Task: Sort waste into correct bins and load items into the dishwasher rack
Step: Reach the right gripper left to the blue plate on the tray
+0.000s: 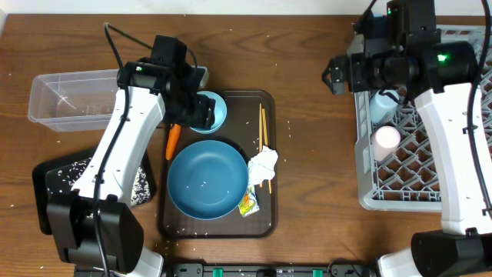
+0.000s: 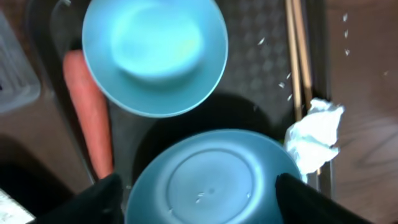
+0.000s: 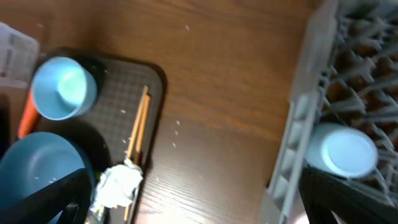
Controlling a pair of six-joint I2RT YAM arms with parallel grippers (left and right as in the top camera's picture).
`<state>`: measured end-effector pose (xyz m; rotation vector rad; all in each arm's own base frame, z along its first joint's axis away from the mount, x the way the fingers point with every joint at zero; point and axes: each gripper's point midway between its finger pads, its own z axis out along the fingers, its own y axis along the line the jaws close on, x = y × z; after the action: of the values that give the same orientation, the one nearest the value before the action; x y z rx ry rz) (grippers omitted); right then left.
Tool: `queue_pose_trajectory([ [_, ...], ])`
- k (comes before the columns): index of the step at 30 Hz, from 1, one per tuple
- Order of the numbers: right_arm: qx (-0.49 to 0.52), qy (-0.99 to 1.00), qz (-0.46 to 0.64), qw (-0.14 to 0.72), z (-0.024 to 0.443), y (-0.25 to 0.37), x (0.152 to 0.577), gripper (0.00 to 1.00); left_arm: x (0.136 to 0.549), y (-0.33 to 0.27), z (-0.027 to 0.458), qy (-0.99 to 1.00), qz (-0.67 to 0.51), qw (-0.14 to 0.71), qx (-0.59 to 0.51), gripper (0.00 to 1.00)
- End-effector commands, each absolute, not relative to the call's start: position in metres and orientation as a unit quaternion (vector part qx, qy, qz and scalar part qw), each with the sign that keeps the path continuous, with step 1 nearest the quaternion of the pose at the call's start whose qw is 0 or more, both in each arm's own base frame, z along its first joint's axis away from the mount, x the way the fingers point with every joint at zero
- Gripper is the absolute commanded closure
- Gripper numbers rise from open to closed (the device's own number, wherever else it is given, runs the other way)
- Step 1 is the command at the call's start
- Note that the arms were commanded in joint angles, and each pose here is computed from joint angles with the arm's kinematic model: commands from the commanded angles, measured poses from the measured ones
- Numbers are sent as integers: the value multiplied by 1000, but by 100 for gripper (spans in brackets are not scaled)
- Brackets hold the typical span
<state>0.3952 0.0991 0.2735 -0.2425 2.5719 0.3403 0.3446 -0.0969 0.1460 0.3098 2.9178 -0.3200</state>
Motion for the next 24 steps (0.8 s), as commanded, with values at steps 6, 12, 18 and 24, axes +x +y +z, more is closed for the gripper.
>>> queue_pose_trajectory([
  [6,-107,942,146,282,284,112,398,1,326,-114,137,986,-47,67,147,13],
  [12,-106,943,142,281,282,110,398,1,321,-128,137,988,-14,71,139,13],
  [18,-106,945,139,276,277,110,400,1,311,-138,132,991,-16,62,118,13],
  [24,-101,951,124,263,266,105,403,1,286,-146,111,993,-6,25,115,13],
])
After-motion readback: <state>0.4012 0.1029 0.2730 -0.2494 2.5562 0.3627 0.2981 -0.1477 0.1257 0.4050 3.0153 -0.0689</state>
